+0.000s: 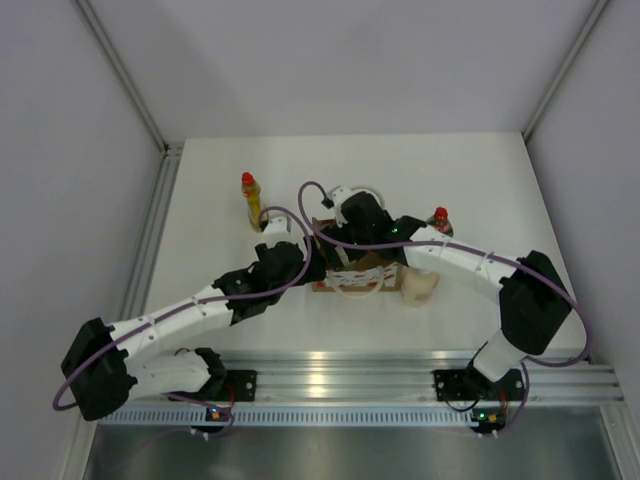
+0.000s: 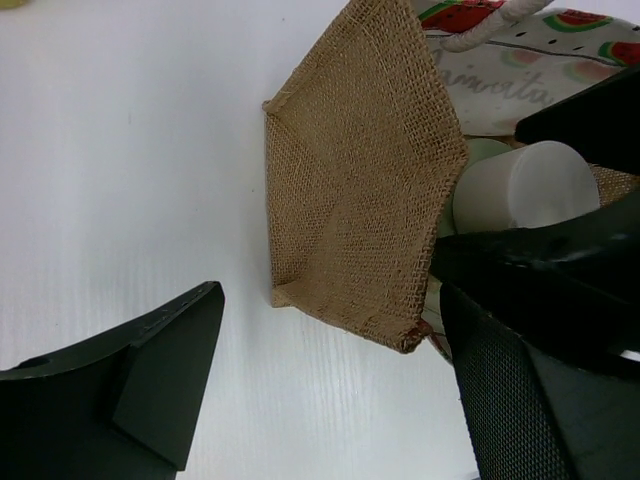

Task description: Take the personal care products out of the canvas bag

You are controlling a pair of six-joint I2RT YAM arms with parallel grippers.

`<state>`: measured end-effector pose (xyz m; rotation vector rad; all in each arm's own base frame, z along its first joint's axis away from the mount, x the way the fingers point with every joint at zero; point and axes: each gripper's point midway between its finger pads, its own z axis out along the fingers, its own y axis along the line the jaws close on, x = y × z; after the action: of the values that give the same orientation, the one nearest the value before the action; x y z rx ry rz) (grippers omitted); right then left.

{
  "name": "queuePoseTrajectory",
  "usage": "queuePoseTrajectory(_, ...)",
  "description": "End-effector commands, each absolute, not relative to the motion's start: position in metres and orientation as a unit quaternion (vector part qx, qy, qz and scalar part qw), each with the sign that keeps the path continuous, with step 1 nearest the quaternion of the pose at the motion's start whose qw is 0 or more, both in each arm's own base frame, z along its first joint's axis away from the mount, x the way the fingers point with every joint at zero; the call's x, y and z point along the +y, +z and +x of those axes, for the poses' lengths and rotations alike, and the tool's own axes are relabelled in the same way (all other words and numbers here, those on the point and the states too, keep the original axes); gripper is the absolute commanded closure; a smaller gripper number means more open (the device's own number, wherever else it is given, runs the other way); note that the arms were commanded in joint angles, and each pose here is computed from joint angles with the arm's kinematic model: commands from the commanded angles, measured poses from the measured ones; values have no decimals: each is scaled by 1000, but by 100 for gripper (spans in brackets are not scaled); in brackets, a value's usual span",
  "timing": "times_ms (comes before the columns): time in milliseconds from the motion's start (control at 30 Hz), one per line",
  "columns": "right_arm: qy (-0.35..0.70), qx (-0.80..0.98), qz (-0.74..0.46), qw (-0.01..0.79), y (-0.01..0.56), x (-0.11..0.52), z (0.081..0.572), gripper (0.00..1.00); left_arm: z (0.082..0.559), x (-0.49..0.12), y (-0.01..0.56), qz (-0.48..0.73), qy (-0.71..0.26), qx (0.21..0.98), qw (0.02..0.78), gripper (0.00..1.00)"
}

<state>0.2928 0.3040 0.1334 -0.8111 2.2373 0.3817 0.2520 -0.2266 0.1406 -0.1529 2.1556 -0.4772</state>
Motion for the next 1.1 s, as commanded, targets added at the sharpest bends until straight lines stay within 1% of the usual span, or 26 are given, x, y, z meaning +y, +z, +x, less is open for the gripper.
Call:
queuePoseTrajectory(0, 138, 867, -320, 355, 139, 313, 294, 1, 250, -226, 149, -68, -206, 863, 457, 7)
queuePoseTrajectory(267, 109, 879, -331, 326, 109, 316, 302, 0, 249, -225, 152, -72, -212, 860, 459, 8)
queuePoseTrajectory(400, 106, 883, -334, 312, 101, 315, 299, 9, 249, -224, 153, -72, -212, 859, 461, 8)
queuePoseTrajectory(433, 105, 884, -335, 309, 99, 314, 299, 14, 249, -224, 153, -72, -212, 859, 461, 8)
queuePoseTrajectory(600, 100, 886, -337, 303, 93, 312, 297, 22, 249, -225, 155, -74, -215, 857, 461, 9)
queuePoseTrajectory(700, 100, 888, -339, 295, 90, 312, 295, 32, 249, -225, 157, -75, -217, 856, 462, 9)
queuePoseTrajectory(733, 100, 888, -338, 295, 90, 312, 295, 38, 249, -225, 159, -75, -219, 855, 464, 9)
queuePoseTrajectory(800, 101, 887, -337, 299, 93, 312, 296, 45, 249, -224, 159, -75, -219, 855, 464, 9)
queuePoseTrajectory(833, 100, 887, -335, 302, 95, 312, 297, 54, 249, -224, 161, -76, -220, 854, 466, 9)
queuePoseTrajectory(967, 94, 883, -330, 322, 108, 309, 302, 61, 248, -224, 162, -75, -223, 853, 467, 9)
queuePoseTrajectory(1000, 91, 881, -329, 328, 113, 308, 303, 64, 248, -224, 163, -75, -224, 852, 466, 9)
queuePoseTrajectory(1033, 85, 880, -325, 335, 116, 306, 306, 73, 248, -224, 162, -75, -224, 852, 466, 9)
queuePoseTrajectory(1067, 86, 878, -326, 341, 121, 306, 307, 78, 248, -223, 164, -74, -225, 852, 467, 9)
